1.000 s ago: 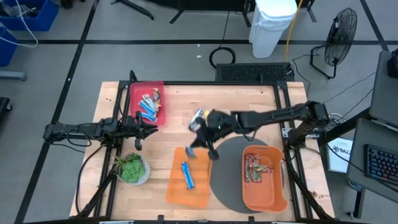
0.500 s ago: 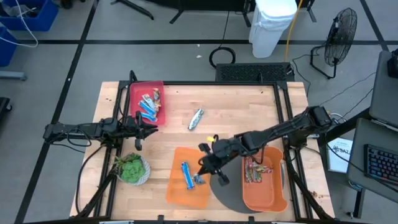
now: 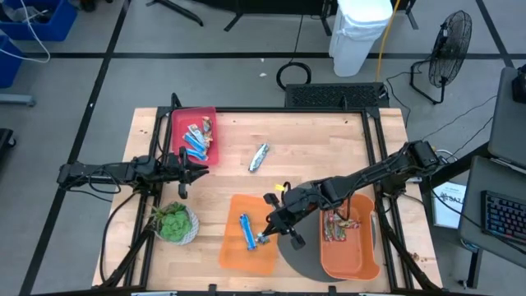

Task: Pick and place Granola Bars by type
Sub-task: Put the top blue granola bar into the left orange bin

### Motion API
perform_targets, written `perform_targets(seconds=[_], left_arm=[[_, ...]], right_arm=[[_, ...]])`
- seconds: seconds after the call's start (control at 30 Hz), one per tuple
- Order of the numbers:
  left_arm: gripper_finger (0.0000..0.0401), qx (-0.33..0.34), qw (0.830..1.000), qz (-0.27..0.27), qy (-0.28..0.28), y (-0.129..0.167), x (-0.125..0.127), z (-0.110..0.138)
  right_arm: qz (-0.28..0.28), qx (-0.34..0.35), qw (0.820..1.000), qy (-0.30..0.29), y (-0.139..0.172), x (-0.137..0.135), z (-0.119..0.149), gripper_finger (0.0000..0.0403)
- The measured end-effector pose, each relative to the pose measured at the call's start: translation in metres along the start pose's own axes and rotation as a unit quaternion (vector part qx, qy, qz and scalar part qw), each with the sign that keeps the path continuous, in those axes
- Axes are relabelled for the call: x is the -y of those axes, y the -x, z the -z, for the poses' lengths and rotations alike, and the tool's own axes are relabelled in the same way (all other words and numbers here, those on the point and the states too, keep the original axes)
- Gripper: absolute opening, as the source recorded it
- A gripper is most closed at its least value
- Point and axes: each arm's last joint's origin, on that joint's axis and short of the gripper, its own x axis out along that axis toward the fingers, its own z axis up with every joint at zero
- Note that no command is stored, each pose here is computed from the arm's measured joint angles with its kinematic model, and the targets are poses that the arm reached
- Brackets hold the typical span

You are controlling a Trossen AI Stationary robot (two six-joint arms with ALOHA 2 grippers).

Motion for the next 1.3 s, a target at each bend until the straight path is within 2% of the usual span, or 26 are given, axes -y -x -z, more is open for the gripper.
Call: perform_targets(seconds=[0.17, 0.43, 0.77, 0.87, 1.13, 1.3], left_arm=[[0.0072, 0.000, 1.000, 0.000, 0.000, 0.000, 0.000, 0.000], [0.0072, 0.000, 1.000, 0.000, 0.000, 0.000, 0.000, 0.000], [0.0072, 0.000, 1.000, 0.000, 0.000, 0.000, 0.000, 0.000], [0.0072, 0.000, 1.000, 0.000, 0.000, 0.000, 0.000, 0.000], [0.0072, 0.000, 1.000, 0.000, 0.000, 0.000, 0.000, 0.000], [0.0072, 0.000, 1.000, 0.000, 0.000, 0.000, 0.000, 0.000]], right_arm=[[0.002, 0.013, 1.000, 0.010, 0.000, 0.001, -0.002, 0.0000], [0.009, 0.051, 0.997, 0.058, -0.002, 0.004, -0.001, 0.0000], [0.043, 0.100, 0.994, 0.021, 0.002, 0.028, 0.024, 0.0000], [0.054, 0.130, 0.990, 0.022, 0.006, 0.034, 0.024, 0.0000], [0.071, 0.155, 0.985, 0.025, 0.010, 0.043, 0.022, 0.0000], [0.113, 0.178, 0.977, 0.024, 0.013, 0.049, 0.017, 0.0000]])
